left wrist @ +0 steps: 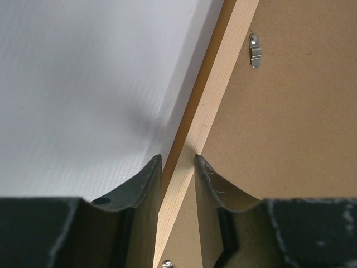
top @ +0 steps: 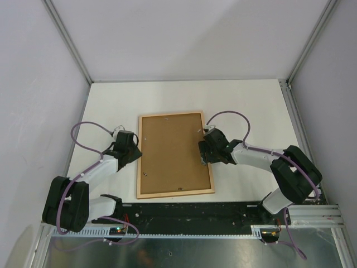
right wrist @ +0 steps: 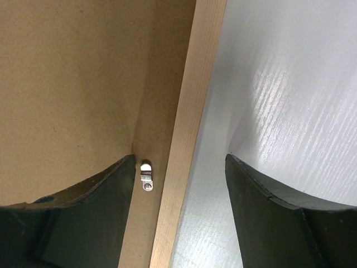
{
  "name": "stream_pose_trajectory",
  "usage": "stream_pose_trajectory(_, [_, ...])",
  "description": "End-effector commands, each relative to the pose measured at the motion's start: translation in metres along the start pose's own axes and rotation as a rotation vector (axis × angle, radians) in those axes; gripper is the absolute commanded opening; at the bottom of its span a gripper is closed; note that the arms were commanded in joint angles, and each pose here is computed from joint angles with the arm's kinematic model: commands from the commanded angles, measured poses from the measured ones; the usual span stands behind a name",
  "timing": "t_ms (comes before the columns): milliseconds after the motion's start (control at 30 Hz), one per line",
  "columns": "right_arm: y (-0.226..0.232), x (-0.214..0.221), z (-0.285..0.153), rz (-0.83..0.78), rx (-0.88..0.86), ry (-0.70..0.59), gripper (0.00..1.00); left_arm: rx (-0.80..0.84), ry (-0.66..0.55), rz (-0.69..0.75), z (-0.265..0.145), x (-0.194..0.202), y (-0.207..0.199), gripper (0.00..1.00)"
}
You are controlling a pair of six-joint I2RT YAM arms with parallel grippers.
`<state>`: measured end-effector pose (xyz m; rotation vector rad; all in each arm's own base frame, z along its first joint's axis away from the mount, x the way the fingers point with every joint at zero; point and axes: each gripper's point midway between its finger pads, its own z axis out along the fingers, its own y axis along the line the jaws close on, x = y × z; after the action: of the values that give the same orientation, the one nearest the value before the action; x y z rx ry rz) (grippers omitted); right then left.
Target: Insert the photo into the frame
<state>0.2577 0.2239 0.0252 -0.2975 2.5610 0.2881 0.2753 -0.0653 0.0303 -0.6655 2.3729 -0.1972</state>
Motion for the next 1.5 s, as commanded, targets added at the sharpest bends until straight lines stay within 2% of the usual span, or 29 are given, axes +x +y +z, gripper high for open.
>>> stream_pose_trajectory(0, [-0.003,0.011,-0.003,-0.030,0.036,0.013,0.70,-0.026,-0.027,-0.010,0.003,-0.002,0.005,0.34])
stream_pose_trajectory(333, [-0.003,0.022,-0.009,-0.043,0.036,0.019,0.68,-0.027,-0.026,-0.014,0.004,-0.001,0.005,0.34])
stream_pose_trajectory(567, [-0.003,0.023,-0.006,-0.048,0.047,0.015,0.61,-0.028,-0.026,-0.015,0.004,-0.001,0.005,0.34])
stream_pose_trajectory(767, [-0.005,0.024,-0.006,-0.048,0.067,0.015,0.49,-0.027,-0.023,-0.016,0.005,0.000,0.005,0.33])
stream_pose_trajectory(1000, [-0.008,0.026,-0.005,-0.027,0.092,0.015,0.20,-0.022,-0.025,-0.016,0.004,-0.001,0.004,0.33])
stream_pose_trajectory(1200, [-0.006,0.022,-0.010,-0.016,0.094,-0.009,0.13,-0.023,-0.025,-0.014,0.005,-0.001,0.004,0.33])
stream_pose_trajectory(1233, [-0.005,0.020,-0.012,-0.014,0.087,-0.015,0.06,-0.023,-0.025,-0.013,0.005,-0.001,0.004,0.33])
stream_pose_trajectory(1300, [-0.003,0.018,-0.014,-0.015,0.075,-0.022,0.02,-0.022,-0.026,-0.014,0.004,-0.001,0.004,0.33])
stream_pose_trajectory(1333, [-0.002,0.017,-0.015,-0.013,0.071,-0.026,0.01,-0.021,-0.027,-0.014,0.004,-0.001,0.004,0.33])
stream_pose_trajectory(1367, [-0.002,0.016,-0.016,-0.010,0.073,-0.028,0.05,-0.020,-0.028,-0.015,0.004,-0.001,0.004,0.33])
stream_pose_trajectory(1467, [-0.005,0.012,-0.021,0.000,0.086,-0.051,0.26,-0.016,-0.028,-0.013,0.004,-0.002,0.003,0.33])
